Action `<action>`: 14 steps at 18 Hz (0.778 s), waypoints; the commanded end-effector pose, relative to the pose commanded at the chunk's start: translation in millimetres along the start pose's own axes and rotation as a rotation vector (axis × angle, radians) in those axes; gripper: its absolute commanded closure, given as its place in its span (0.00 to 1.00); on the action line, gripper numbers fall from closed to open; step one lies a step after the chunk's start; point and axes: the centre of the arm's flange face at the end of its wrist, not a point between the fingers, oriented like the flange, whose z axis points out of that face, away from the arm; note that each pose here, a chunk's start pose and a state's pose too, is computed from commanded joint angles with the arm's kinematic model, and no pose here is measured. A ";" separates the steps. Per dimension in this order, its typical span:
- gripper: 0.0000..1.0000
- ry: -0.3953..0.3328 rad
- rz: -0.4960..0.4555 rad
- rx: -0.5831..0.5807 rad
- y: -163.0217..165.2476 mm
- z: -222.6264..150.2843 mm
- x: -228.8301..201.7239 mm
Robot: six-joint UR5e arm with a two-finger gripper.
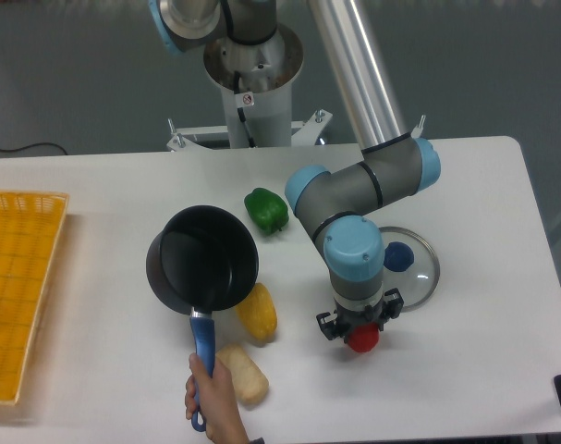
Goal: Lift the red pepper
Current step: 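Close the gripper on the red bell pepper, then lift the gripped red pepper up off the table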
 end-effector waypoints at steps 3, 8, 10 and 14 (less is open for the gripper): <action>0.67 -0.001 0.001 0.006 -0.8 -3.5 -2.6; 0.67 -0.002 -0.017 0.046 -8.2 -26.6 -19.0; 0.67 0.000 -0.010 0.054 -8.1 -33.5 -21.3; 0.67 0.001 0.036 0.077 -6.2 -56.1 -27.5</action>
